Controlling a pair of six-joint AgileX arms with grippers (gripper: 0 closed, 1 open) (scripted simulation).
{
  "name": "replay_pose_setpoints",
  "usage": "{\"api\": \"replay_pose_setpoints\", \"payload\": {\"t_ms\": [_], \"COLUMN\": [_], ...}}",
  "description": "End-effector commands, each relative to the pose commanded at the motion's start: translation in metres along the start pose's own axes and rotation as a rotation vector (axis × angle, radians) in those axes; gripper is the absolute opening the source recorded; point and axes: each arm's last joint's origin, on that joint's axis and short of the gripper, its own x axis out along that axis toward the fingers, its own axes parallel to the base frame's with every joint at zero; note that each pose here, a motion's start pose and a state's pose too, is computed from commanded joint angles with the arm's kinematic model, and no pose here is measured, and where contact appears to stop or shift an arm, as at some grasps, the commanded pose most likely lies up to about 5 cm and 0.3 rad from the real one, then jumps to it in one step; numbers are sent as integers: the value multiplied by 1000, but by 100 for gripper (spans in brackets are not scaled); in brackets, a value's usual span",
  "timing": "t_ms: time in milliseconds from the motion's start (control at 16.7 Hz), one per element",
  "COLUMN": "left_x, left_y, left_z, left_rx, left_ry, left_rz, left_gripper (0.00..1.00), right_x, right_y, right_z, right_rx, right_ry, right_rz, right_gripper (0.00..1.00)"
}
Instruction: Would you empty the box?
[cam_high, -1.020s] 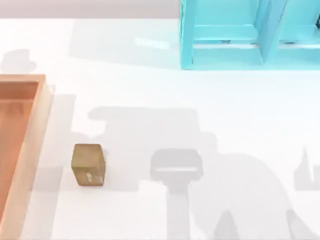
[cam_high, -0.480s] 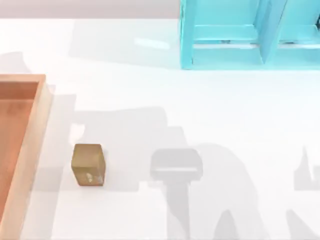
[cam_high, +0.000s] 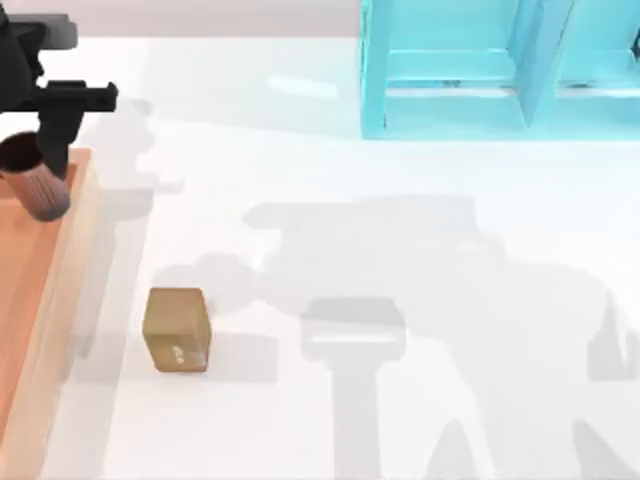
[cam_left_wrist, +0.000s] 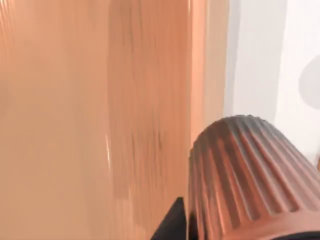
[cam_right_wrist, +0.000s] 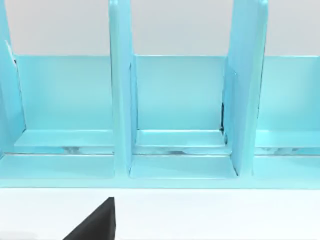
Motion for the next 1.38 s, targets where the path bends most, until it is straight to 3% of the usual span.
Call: {"api": "replay_pose_setpoints", "payload": {"t_ms": [120,300,540,720,1020,1380], "left_x": [7,19,48,68,69,95], "left_y": [-65,-161,-236,-251,-250,-249], "left_z": [-4,-33,-82,-101,-101,-101], "left_rx": [5,3,3,4,4,3], "left_ry": [-30,-66,-41,-1,1,1], "left_rz": [-9,-35,-19,31,30,29], "left_gripper": [0,0,0,0,0,0], "right_x": [0,0,0,0,0,0], "right_y": [0,0,0,0,0,0], "right_z": [0,0,0,0,0,0], "right_rx": [0,0,0,0,0,0], "right_ry": [0,0,0,0,0,0], "right_rz": [0,0,0,0,0,0], "right_gripper": [100,100,100,100,100,100]}}
